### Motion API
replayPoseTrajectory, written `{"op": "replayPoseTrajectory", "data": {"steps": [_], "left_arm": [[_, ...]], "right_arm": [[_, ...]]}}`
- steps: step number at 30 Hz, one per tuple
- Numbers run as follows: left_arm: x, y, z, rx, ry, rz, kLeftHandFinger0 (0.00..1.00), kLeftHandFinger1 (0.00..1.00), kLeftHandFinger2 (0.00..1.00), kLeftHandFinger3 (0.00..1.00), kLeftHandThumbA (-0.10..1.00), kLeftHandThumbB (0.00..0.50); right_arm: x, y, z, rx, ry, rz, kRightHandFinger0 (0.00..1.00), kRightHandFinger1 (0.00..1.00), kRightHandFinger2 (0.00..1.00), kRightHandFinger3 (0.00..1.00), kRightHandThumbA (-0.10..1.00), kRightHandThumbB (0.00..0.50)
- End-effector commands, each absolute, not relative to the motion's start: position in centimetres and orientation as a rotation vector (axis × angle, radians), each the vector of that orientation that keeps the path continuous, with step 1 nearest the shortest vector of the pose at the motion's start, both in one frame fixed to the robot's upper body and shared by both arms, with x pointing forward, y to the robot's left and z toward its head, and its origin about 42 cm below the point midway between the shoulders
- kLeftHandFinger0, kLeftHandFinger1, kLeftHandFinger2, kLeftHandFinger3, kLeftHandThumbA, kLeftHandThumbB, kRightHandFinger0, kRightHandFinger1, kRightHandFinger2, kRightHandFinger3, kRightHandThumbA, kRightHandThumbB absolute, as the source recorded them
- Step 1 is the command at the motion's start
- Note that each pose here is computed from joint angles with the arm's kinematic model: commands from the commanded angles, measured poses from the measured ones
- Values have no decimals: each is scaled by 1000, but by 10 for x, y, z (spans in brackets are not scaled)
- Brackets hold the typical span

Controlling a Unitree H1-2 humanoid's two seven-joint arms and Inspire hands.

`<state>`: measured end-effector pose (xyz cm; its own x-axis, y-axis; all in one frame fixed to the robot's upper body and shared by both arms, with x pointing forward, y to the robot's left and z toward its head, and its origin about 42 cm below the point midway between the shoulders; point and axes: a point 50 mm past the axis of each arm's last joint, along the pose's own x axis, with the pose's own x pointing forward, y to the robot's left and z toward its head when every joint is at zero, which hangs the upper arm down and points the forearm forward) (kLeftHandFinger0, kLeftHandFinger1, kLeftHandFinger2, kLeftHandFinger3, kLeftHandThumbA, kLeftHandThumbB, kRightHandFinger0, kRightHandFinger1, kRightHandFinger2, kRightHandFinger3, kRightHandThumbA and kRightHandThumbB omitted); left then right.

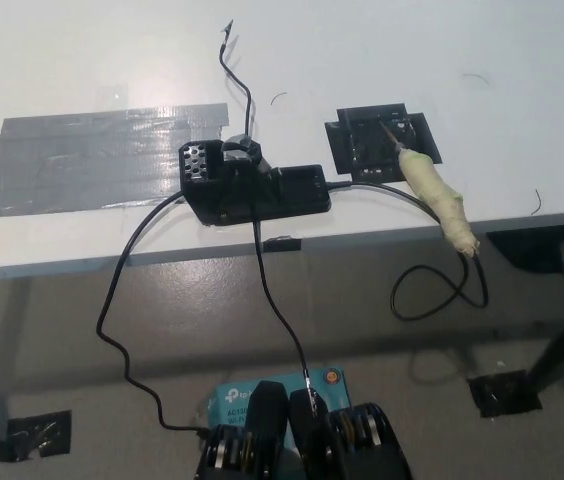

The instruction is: The robot uses its right hand to grab the soldering gun kept on the middle of the table and pulls it out of its base and keep it on the right side of the base

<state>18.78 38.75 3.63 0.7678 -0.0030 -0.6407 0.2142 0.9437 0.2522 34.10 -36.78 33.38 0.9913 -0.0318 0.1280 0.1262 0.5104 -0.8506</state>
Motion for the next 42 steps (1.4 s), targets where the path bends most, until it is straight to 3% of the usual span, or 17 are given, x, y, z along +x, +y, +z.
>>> {"op": "replayPoseTrajectory", "data": {"steps": [1, 2, 5, 7, 8, 12, 15, 16, 20, 23, 24, 25, 29, 34, 37, 39, 42], "left_arm": [[196, 400, 50, 317, 656, -123, 876, 855, 1000, 1000, 815, 201], [196, 400, 50, 314, 657, -120, 867, 849, 1000, 1000, 812, 208], [190, 402, 50, 315, 664, -103, 815, 813, 1000, 1000, 796, 186], [192, 401, 50, 305, 605, -47, 759, 774, 965, 1000, 704, 127], [193, 402, 51, 291, 587, -2, 801, 785, 932, 1000, 677, 123], [188, 402, 52, 228, 513, 115, 692, 710, 896, 1000, 671, 98], [188, 405, 55, 238, 507, 142, 606, 673, 845, 1000, 697, 113], [188, 405, 56, 228, 499, 139, 650, 691, 862, 1000, 686, 123], [196, 409, 61, 226, 490, 153, 706, 694, 889, 1000, 644, 88], [200, 407, 62, 226, 486, 145, 680, 683, 887, 1000, 638, 99], [201, 406, 62, 223, 481, 141, 547, 620, 835, 1000, 647, 118], [201, 406, 62, 224, 489, 138, 536, 614, 830, 1000, 659, 121], [198, 405, 62, 235, 517, 113, 610, 655, 840, 1000, 687, 119], [202, 406, 58, 259, 561, 22, 690, 707, 891, 1000, 753, 165], [202, 405, 59, 257, 562, 12, 666, 696, 892, 1000, 736, 179], [203, 403, 60, 253, 563, 16, 668, 703, 873, 1000, 736, 172], [199, 404, 58, 261, 568, 20, 678, 718, 877, 1000, 735, 166]], "right_arm": [[272, -403, 313, -788, -76, -241, 1000, 1000, 1000, 1000, 634, 218], [264, -409, 300, -779, -46, -245, 1000, 1000, 1000, 1000, 524, 192], [247, -418, 267, -754, 20, -263, 1000, 1000, 1000, 1000, 466, 184], [231, -428, 226, -643, 82, -284, 1000, 1000, 1000, 1000, 477, 186], [228, -428, 212, -626, 106, -292, 1000, 1000, 1000, 1000, 466, 170], [213, -429, 156, -502, 207, -315, 1000, 1000, 1000, 1000, 461, 151], [212, -425, 138, -474, 228, -270, 1000, 1000, 1000, 1000, 381, 138], [215, -422, 133, -405, 236, -266, 1000, 1000, 1000, 1000, 366, 129], [221, -404, 127, -253, 245, -196, 1000, 1000, 1000, 1000, 396, 110], [221, -396, 131, -249, 240, -166, 1000, 1000, 1000, 1000, 432, 118], [223, -389, 131, -274, 239, -121, 1000, 1000, 1000, 1000, 481, 153], [224, -385, 132, -284, 240, -104, 1000, 1000, 1000, 1000, 485, 158], [225, -389, 129, -308, 260, -92, 1000, 1000, 1000, 1000, 484, 141], [226, -397, 130, -305, 268, -103, 1000, 1000, 1000, 1000, 456, 106], [226, -399, 130, -303, 267, -95, 1000, 1000, 1000, 1000, 484, 124], [228, -398, 132, -294, 253, -87, 1000, 1000, 1000, 1000, 448, 98], [227, -397, 131, -292, 254, -70, 1000, 1000, 1000, 1000, 442, 131]]}}
